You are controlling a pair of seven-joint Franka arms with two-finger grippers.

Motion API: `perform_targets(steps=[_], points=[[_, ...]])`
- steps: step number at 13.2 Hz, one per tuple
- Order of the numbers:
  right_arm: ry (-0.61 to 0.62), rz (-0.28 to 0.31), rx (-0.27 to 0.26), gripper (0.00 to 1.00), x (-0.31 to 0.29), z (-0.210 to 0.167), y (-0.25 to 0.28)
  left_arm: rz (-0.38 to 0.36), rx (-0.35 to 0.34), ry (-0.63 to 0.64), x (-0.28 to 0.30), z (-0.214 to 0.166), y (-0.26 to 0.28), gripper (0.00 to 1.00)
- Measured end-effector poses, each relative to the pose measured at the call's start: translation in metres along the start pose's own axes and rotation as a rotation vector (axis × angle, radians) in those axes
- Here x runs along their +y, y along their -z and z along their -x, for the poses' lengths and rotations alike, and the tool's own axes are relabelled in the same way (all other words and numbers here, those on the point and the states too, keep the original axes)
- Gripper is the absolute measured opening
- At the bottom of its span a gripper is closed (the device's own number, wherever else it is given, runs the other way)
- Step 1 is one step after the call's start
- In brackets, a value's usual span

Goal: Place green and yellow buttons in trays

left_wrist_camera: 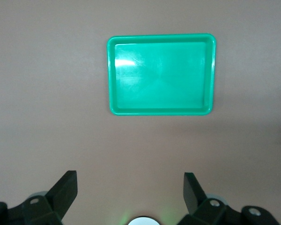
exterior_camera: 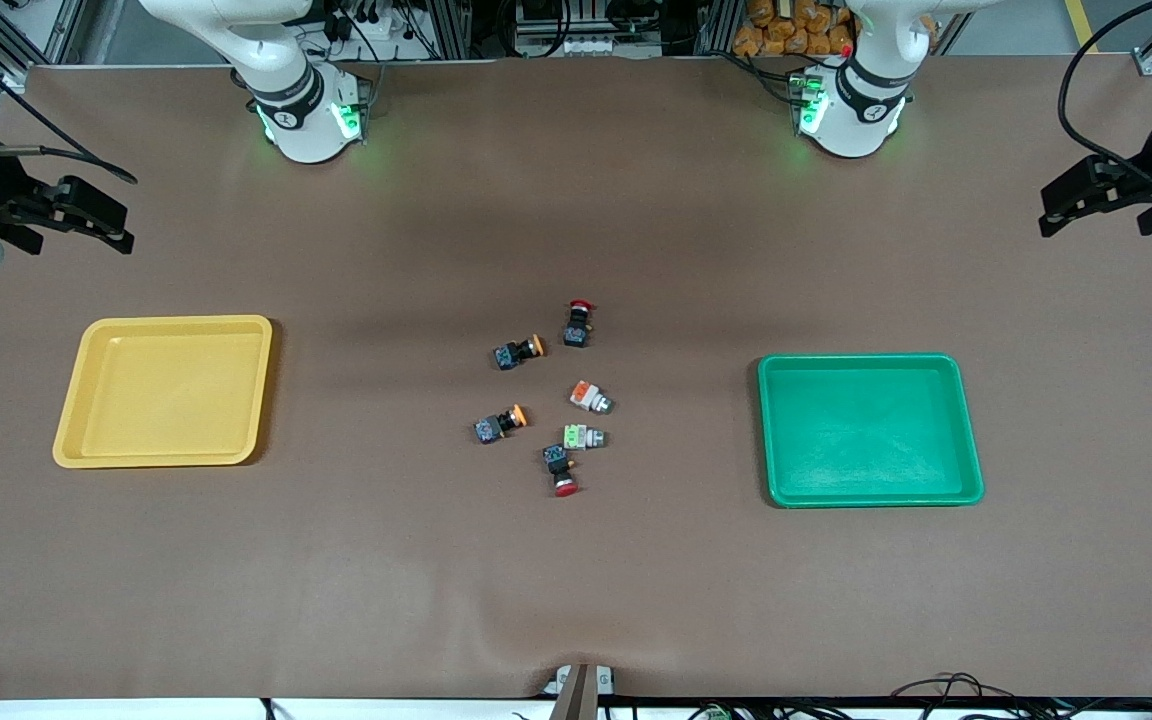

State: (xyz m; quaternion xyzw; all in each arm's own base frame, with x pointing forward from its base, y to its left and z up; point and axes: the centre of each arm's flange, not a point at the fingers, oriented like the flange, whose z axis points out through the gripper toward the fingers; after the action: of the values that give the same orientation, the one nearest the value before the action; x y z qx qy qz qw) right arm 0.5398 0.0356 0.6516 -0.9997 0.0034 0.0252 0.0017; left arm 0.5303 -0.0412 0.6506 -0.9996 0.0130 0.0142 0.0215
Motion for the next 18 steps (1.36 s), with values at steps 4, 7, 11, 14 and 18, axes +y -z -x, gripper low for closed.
perform_targets(steps=[4, 7, 11, 14, 18], points=[[-0.001, 0.000, 0.001, 1.00, 0.000, 0.000, 0.000, 0.025, -0.046, -0.061, 0.084, -0.034, -0.056, 1.00], [-0.001, 0.000, 0.001, 1.00, 0.001, 0.000, 0.000, 0.070, -0.052, 0.084, 0.165, -0.063, -0.121, 1.00], [-0.002, 0.000, 0.001, 1.00, 0.001, 0.000, 0.000, 0.080, -0.131, 0.100, 0.292, -0.052, -0.212, 1.00], [-0.003, 0.000, 0.001, 1.00, 0.002, 0.000, 0.000, 0.106, -0.141, 0.048, 0.349, -0.044, -0.264, 1.00], [-0.003, 0.000, 0.001, 1.00, 0.002, 0.000, 0.001, 0.042, -0.033, -0.082, 0.388, -0.042, -0.318, 1.00]])
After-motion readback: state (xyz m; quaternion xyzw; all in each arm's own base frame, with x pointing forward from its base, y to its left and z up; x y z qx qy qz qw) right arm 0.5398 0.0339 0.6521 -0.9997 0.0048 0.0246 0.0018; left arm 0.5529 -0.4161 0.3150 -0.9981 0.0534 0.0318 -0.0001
